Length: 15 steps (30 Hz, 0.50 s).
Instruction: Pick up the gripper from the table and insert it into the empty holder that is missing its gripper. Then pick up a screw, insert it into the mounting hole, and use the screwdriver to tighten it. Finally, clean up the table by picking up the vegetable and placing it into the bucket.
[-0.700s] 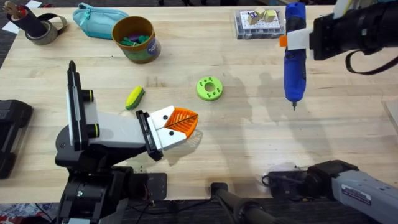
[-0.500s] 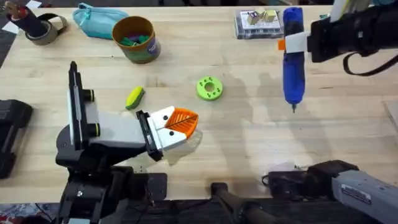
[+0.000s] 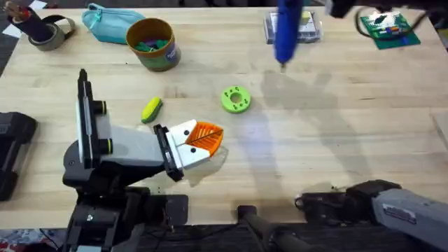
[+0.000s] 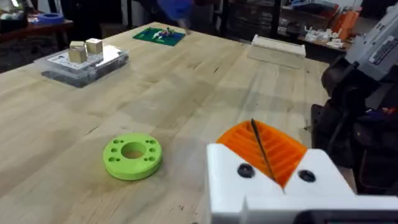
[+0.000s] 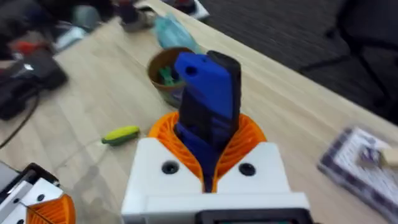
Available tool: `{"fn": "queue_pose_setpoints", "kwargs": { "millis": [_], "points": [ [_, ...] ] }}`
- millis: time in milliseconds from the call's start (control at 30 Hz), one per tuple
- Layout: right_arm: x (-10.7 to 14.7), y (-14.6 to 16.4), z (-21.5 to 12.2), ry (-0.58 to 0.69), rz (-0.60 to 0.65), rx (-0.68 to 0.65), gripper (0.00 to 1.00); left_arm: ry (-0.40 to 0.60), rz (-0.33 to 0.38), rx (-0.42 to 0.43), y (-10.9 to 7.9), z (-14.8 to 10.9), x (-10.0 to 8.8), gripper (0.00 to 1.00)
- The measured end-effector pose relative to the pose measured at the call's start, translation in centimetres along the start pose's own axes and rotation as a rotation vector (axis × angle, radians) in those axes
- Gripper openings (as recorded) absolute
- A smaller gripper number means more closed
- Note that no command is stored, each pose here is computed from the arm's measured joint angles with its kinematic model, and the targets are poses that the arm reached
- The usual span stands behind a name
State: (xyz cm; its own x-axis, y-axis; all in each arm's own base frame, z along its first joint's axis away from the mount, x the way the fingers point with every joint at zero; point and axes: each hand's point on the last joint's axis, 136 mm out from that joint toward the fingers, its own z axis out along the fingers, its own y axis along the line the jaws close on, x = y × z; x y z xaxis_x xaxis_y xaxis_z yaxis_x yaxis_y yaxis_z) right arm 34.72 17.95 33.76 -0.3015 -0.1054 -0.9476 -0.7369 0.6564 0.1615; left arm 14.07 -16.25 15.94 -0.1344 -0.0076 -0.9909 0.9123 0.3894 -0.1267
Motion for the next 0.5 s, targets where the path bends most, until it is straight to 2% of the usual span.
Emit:
{"fn": "queue_pose_setpoints", "kwargs": {
  "millis": [167, 300, 400, 500],
  "points": [
    [-1.2, 1.3, 2.7, -0.069, 0.007, -0.149, 0.046, 0.0, -0.001, 0.0, 0.0, 0.0, 0.0, 0.02],
    [-2.6, 2.7, 3.6, -0.116, 0.016, -0.258, 0.045, 0.0, 0.0, 0.001, 0.0, 0.0, 0.0, 0.02],
    [-4.8, 4.3, 3.5, -0.166, -0.006, -0.35, 0.048, 0.0, 0.0, 0.001, 0.0, 0.0, 0.0, 0.02],
    [-7.8, 6.7, 2.6, -0.258, -0.083, -0.446, 0.047, 0.0, 0.0, 0.001, 0.0, 0.0, 0.0, 0.02]
  ]
}}
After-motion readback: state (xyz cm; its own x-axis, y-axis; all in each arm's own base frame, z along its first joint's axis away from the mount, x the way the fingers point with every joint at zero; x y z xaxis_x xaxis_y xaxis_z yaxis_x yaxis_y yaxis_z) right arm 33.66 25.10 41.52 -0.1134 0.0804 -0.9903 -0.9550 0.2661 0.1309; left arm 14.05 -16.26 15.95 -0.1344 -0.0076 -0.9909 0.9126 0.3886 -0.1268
